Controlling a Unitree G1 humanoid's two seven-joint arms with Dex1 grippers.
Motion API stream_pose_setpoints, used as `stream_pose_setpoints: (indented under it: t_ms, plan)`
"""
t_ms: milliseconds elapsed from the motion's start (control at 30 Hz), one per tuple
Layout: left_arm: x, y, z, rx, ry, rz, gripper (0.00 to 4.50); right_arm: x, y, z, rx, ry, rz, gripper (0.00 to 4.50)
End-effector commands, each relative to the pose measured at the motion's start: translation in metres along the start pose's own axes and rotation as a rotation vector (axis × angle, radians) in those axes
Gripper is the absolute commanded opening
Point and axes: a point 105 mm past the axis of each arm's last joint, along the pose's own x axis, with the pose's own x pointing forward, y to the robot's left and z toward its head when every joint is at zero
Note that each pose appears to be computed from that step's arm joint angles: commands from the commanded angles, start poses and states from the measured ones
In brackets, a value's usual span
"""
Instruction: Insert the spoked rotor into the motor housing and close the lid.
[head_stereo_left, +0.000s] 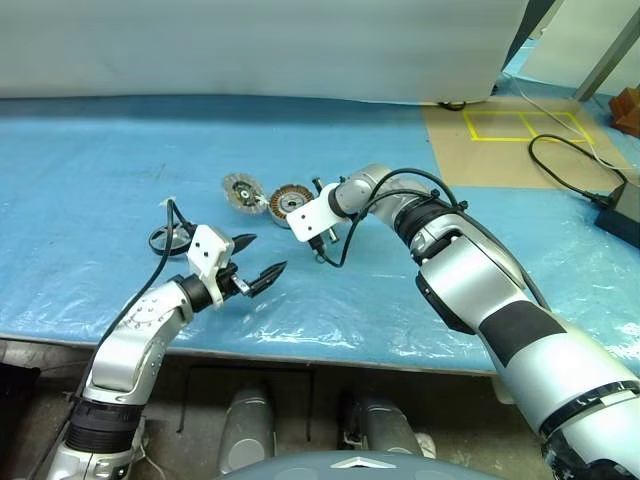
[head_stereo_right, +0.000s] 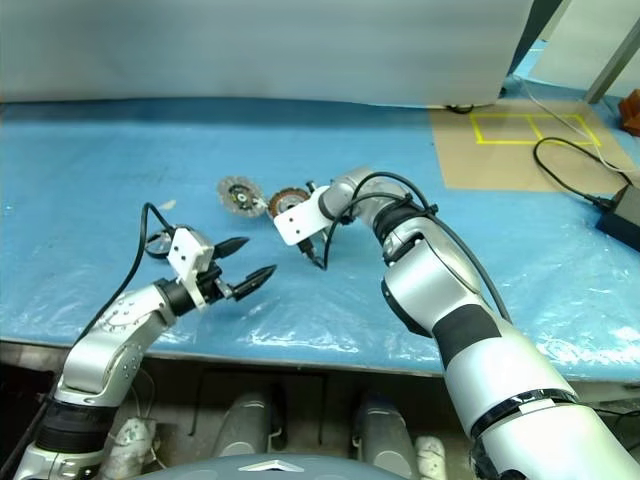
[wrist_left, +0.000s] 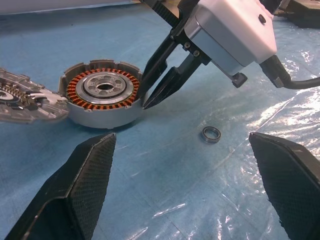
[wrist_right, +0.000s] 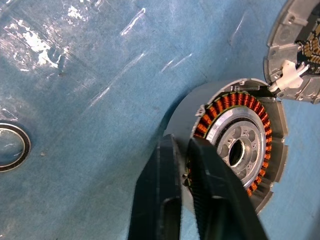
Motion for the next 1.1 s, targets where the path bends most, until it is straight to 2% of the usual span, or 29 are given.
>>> stream_pose_setpoints:
  t_ms: [33,300,433,600,867,1100]
  plan:
    - [0.003,-0.004,0.013,0.036,-0.042,-0.017,4.50,-0.008,-0.014,0.007,-0.005,-0.030,-0.022,0.02]
    - [0.007,-0.008,0.012,0.041,-0.042,-0.026,4.50,-0.012,-0.027,0.025,0.091,-0.125,-0.025,0.02]
    - [0.007,-0.007,0.011,0.044,-0.041,-0.023,4.50,-0.019,-0.043,0.039,0.317,-0.245,-0.025,0.02]
    - [0.007,-0.007,0.010,0.044,-0.041,-0.023,4.50,-0.023,-0.052,0.057,0.652,-0.395,0.068,0.02]
    - [0.006,-0.006,0.011,0.040,-0.045,-0.024,4.50,-0.006,-0.029,0.054,0.870,-0.301,0.200,0.02]
    - [0.005,-0.006,0.010,0.027,-0.044,-0.028,4.50,-0.013,-0.025,0.061,0.986,-0.279,0.308,0.02]
